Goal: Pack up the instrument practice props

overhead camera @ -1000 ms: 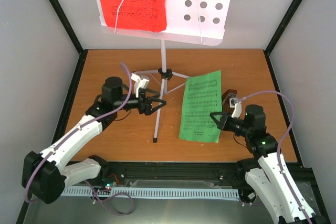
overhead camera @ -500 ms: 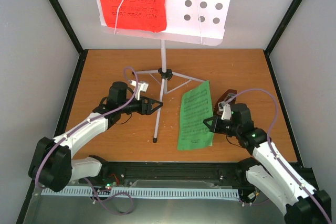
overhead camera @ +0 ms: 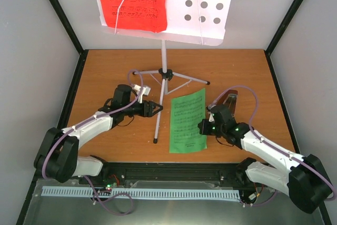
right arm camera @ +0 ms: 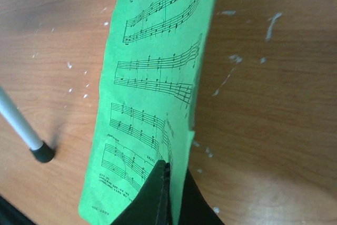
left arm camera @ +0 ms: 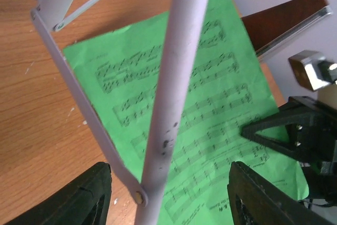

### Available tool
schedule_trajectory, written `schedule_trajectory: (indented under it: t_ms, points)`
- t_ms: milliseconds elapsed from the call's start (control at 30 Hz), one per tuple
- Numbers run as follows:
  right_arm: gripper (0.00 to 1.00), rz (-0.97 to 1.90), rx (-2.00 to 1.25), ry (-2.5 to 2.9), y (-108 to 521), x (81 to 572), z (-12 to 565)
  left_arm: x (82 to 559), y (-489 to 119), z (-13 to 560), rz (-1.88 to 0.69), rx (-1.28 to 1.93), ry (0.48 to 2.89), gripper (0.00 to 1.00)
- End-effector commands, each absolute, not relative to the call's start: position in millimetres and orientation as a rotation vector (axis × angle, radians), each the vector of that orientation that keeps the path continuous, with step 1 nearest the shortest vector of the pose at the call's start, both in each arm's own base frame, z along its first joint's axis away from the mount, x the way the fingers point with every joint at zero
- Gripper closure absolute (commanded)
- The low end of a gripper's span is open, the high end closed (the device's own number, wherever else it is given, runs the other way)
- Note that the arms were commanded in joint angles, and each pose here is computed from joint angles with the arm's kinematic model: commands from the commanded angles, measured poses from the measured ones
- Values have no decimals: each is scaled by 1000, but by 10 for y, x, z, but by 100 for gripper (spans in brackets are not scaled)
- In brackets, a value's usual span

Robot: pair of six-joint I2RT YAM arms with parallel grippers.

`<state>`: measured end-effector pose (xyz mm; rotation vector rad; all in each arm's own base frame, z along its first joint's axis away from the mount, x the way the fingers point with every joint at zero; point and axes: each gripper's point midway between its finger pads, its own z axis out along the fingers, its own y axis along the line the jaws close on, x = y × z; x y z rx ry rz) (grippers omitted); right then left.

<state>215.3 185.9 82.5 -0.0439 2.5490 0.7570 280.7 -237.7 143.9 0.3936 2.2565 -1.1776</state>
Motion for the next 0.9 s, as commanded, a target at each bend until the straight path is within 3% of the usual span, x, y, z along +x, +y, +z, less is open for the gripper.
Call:
schedule_trajectory:
  t_ms: [0, 400, 600, 867]
  points:
    - [97, 634, 11, 2465, 1768, 2375, 983, 2818, -2364, 1332, -1194, 357, 2266, 40]
    - [42, 550, 49, 2355, 1520, 2363, 1332, 2721, -2464, 1146, -1319, 364, 2293, 63]
    - [27, 528, 65, 2297, 1419, 2349, 1525, 2691, -2532, 1096, -1349, 371, 2303, 82]
    - [21, 509, 80, 2267, 1354, 2345, 1611, 2622, -2826, 1095, -1407, 434, 2306, 88]
